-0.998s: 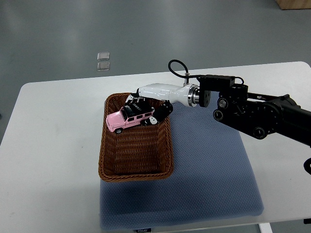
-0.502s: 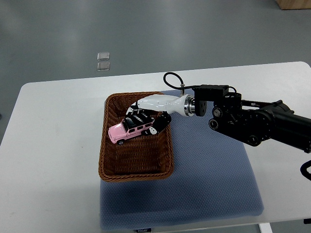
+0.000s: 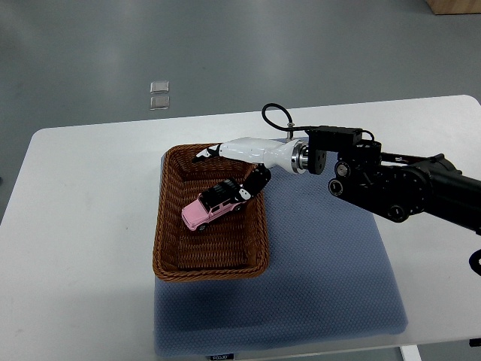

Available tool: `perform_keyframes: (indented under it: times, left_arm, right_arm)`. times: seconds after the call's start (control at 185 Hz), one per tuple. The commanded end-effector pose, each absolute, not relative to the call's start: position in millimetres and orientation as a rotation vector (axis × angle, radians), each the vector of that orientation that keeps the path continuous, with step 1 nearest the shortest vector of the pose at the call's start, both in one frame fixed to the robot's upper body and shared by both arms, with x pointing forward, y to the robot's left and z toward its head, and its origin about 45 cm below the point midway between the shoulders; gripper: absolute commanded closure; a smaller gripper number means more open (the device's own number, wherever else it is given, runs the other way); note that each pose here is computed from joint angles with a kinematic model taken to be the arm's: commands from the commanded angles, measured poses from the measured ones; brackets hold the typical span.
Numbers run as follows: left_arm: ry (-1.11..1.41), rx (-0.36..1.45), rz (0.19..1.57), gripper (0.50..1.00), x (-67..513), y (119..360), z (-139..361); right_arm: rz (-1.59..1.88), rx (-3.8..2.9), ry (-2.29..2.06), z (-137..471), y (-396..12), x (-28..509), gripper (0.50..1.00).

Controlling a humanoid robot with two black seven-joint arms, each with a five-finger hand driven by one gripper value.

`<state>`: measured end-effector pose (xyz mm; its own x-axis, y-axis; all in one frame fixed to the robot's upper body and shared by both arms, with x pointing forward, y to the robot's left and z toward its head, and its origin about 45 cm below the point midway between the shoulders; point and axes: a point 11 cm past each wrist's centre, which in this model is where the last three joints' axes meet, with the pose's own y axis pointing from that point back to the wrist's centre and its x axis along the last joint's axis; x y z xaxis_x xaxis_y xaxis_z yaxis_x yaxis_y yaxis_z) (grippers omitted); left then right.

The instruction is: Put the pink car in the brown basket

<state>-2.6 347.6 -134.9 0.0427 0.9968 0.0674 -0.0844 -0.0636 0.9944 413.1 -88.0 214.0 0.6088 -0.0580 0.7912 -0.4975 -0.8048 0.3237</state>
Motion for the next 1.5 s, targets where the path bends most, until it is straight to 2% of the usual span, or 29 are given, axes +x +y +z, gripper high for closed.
perform_keyframes:
  times: [0.0, 0.14, 0.318, 0.599, 0.728, 1.198, 1.495]
  left_arm:
    - [1.083, 1.217, 1.263, 0.500, -3, 348, -135]
    - [1.082, 1.218, 1.264, 0.500, -3, 349, -135]
    - [1.080, 1.222, 1.267, 0.500, -3, 350, -135]
    - [1.076, 1.219, 1.266, 0.500, 0, 350, -135]
    - [1.075, 1.220, 1.267, 0.500, 0, 350, -134]
    - [1.076, 1.218, 1.266, 0.500, 0, 349, -135]
    - [1.077, 1.216, 1.267, 0.500, 0, 349, -135]
  right_arm:
    - [1.106, 2.322, -0.521, 227, -97, 423, 0.601]
    - [1.022, 2.421, -0.744, 260, -111, 442, 0.591]
    - [0.830, 2.412, -1.029, 270, -169, 462, 0.589]
    - [0.491, 2.346, -1.420, 240, -253, 465, 0.589]
    - [0.330, 2.343, -1.570, 228, -276, 461, 0.589]
    - [-0.159, 2.330, -2.004, 201, -313, 447, 0.589]
    - [-0.342, 2.340, -2.161, 185, -302, 441, 0.591]
